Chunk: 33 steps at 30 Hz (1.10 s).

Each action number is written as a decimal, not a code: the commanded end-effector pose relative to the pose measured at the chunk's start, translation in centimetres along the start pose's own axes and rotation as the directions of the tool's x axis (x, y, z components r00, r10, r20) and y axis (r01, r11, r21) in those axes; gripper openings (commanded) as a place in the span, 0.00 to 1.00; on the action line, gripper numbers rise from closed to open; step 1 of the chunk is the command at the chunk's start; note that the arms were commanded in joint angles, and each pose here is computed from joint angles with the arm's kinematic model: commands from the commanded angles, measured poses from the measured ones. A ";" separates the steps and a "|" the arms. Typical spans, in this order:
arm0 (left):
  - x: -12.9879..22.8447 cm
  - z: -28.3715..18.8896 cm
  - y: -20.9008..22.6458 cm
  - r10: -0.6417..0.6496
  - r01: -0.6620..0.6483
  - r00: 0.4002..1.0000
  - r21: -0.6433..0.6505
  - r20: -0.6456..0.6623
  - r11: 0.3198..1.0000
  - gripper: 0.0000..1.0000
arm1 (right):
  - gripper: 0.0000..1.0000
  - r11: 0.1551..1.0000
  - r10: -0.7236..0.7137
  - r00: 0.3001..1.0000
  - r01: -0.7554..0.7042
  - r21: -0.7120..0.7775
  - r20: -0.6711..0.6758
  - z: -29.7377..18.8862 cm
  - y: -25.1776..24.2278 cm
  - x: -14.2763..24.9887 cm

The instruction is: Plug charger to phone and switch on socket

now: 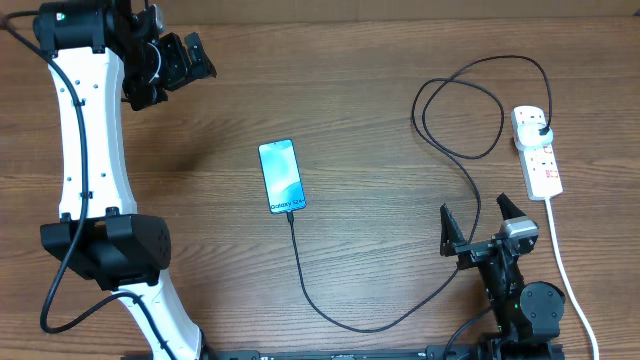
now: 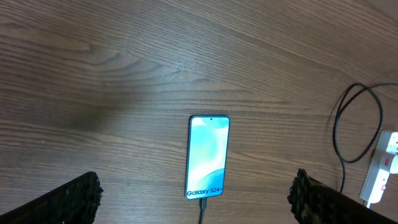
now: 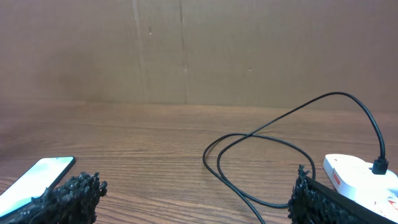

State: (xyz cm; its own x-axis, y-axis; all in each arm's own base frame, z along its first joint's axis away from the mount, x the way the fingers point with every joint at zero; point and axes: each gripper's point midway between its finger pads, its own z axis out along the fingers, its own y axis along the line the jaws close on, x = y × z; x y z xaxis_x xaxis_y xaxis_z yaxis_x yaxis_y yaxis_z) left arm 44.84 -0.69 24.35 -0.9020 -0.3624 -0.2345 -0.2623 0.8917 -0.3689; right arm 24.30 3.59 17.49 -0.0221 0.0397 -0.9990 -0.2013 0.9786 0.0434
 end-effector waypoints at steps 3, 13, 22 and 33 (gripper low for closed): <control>0.0 -0.6 -0.3 -0.001 0.001 1.000 -0.001 0.016 1.000 1.00 | 1.00 1.000 0.001 1.000 -0.001 0.002 0.005 0.0 0.0 0.2; 0.0 -0.6 -0.3 -0.001 0.001 1.000 -0.001 0.016 1.000 1.00 | 1.00 1.000 0.001 1.000 -0.001 0.002 0.005 0.0 0.0 0.2; 0.0 -0.3 -0.2 -0.003 0.003 1.000 -0.003 0.008 1.000 1.00 | 1.00 1.000 0.001 1.000 -0.001 0.002 0.005 0.0 0.0 0.2; 1.0 -3.6 -2.2 0.043 -0.045 0.996 0.025 0.072 0.999 1.00 | 1.00 1.000 0.001 1.000 -0.001 0.002 0.005 0.0 0.0 0.2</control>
State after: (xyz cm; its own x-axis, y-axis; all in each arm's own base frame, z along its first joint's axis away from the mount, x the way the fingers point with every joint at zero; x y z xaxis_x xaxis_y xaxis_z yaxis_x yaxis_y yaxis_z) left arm 44.74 -1.72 24.56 -0.9089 -0.3416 -0.2391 -0.2400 0.8976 -0.3698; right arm 24.30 3.58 17.49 -0.0221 0.0398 -0.9990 -0.2006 0.9787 0.0434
